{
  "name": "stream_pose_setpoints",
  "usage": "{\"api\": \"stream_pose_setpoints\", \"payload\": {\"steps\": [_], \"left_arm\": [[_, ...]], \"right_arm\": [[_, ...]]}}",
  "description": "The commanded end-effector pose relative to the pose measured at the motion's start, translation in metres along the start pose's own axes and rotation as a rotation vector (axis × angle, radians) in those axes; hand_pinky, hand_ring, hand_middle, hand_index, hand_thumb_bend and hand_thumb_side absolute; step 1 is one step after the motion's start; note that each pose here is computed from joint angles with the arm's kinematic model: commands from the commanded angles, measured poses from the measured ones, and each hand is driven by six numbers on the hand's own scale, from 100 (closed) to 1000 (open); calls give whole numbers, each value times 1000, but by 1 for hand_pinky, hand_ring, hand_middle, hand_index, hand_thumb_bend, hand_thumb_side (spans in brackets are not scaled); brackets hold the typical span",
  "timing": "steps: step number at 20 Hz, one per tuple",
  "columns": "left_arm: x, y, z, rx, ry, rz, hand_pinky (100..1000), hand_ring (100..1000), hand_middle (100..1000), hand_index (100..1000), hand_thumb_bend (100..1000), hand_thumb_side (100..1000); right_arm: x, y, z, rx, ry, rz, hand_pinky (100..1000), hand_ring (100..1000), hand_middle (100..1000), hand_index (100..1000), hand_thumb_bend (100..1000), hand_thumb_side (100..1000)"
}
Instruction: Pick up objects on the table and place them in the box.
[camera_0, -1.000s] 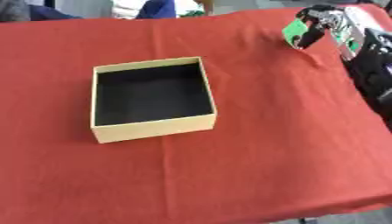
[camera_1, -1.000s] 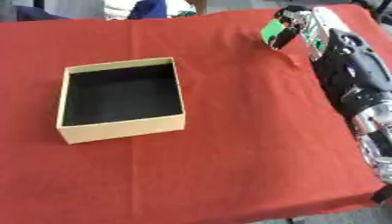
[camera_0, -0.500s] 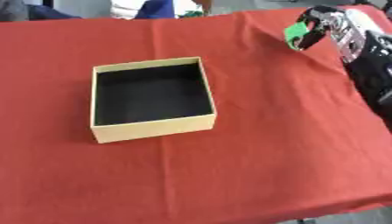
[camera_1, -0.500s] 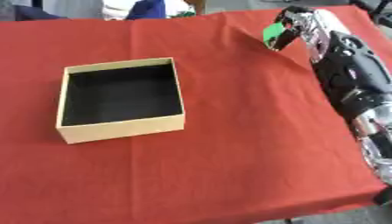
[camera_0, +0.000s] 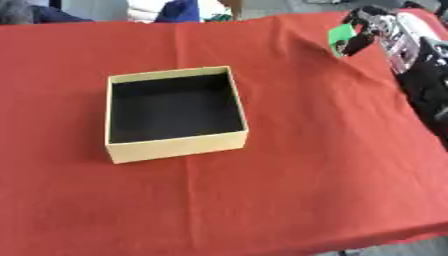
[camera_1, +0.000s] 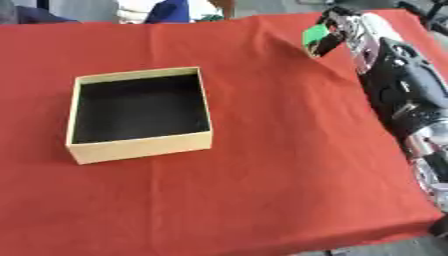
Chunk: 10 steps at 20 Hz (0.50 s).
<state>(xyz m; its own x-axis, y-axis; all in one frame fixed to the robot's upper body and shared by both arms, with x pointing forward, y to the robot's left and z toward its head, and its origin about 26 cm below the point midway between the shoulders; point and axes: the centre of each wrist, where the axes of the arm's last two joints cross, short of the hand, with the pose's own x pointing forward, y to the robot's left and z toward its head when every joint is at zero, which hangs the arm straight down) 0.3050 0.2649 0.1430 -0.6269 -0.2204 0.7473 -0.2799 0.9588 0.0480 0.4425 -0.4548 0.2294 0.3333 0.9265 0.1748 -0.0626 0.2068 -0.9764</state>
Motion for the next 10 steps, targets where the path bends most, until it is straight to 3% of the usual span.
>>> {"api": "stream_pose_setpoints", "payload": {"steps": [1,5,10], "left_arm": [[7,1,-5,2,-33,1,637,830,633,702,100,115],[6,2,-5,3,-30,-3,638,830,633,701,100,116],[5,2,-4,1,-27,-6,638,829,633,701,100,114]], "right_arm": [[6,-23,5,-62,-33,22,689,646,416,622,100,120],[22,-30,8,-79,-100,56,688,643,412,617,100,117],[56,-35,16,-89,-245,121,690,642,405,608,100,115]]}}
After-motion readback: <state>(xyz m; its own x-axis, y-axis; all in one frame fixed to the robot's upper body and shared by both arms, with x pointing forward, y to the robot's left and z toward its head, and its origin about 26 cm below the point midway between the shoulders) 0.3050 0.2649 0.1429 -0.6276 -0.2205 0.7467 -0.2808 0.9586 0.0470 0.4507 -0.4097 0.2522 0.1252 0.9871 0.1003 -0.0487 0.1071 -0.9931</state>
